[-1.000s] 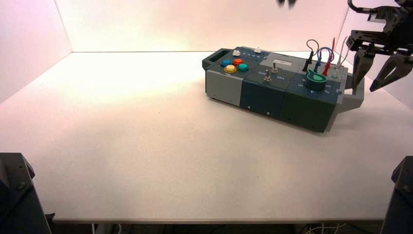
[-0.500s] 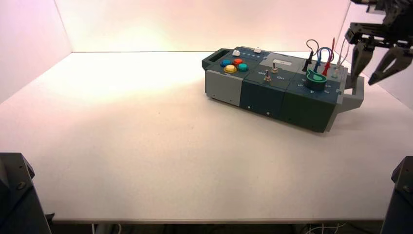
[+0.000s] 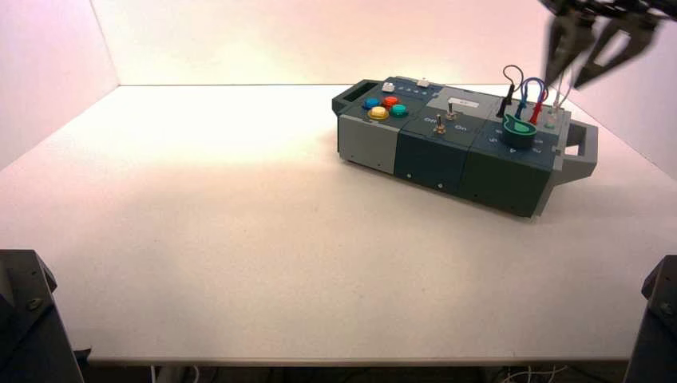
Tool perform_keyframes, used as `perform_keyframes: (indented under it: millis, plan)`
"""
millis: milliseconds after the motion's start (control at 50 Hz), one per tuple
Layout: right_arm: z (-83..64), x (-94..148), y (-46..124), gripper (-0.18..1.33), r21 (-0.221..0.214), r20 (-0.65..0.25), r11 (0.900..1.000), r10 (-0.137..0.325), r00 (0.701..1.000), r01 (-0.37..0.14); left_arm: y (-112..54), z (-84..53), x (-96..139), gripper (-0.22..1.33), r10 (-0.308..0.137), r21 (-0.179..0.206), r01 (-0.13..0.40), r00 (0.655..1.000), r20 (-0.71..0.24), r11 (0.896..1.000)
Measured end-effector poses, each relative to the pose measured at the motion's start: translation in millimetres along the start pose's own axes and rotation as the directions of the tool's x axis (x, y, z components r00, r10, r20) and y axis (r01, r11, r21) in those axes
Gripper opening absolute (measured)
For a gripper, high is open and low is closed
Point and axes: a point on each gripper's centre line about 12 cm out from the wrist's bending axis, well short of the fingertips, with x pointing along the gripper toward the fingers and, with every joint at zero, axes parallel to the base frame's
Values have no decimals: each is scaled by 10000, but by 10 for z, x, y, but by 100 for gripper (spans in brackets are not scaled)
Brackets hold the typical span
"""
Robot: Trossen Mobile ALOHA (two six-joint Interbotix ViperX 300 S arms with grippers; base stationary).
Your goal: Flip the top switch off with the left gripper.
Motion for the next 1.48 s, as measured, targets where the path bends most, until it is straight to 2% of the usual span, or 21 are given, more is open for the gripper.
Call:
perform_keyframes:
  millis: [40,60,100,160,200,340,460,560,720,1000,1480]
  plan:
    - [-3,-35,142,104,-532,121,9985,150,9998,-143,-3,-37,10,77,-12,-24,11,10000,-44,10000]
    - [-4,-46,170,104,-637,159,9978,184,9997,-173,-6,-59,27,77,-22,-26,21,9999,-105,10000]
    - [-23,-81,326,104,-1212,326,9920,382,9987,-340,5,-88,51,77,-34,-111,33,9999,-148,9999]
    - [-61,-107,459,104,-1686,564,9844,598,9966,-495,40,-121,78,81,22,-267,-26,9999,-172,9996]
    - [-90,-116,497,104,-1844,729,9814,672,9951,-528,95,-149,95,86,119,-491,-125,9998,-141,9987]
    - [-154,-166,495,106,-1965,1481,9795,746,9862,-445,279,-219,163,105,460,-1169,-455,9989,10,9921]
    - [-211,-247,491,106,-2056,2209,9779,840,9717,-378,377,-276,233,106,614,-1466,-614,9981,-43,9873]
    - [-270,-251,483,106,-2063,2460,9778,868,9654,-354,419,-320,293,106,663,-1613,-673,9977,-119,9846]
    - [-324,-189,500,107,-2114,2475,9766,932,9644,-401,421,-380,391,106,636,-1647,-672,9976,-271,9841]
    - [-349,-140,625,107,-2559,2215,9647,1204,9677,-615,456,-438,456,106,664,-1770,-726,9970,-406,9815]
    - [-366,-248,621,107,-2543,2603,9651,1301,9567,-620,459,-474,543,106,621,-1777,-719,9963,-601,9815]
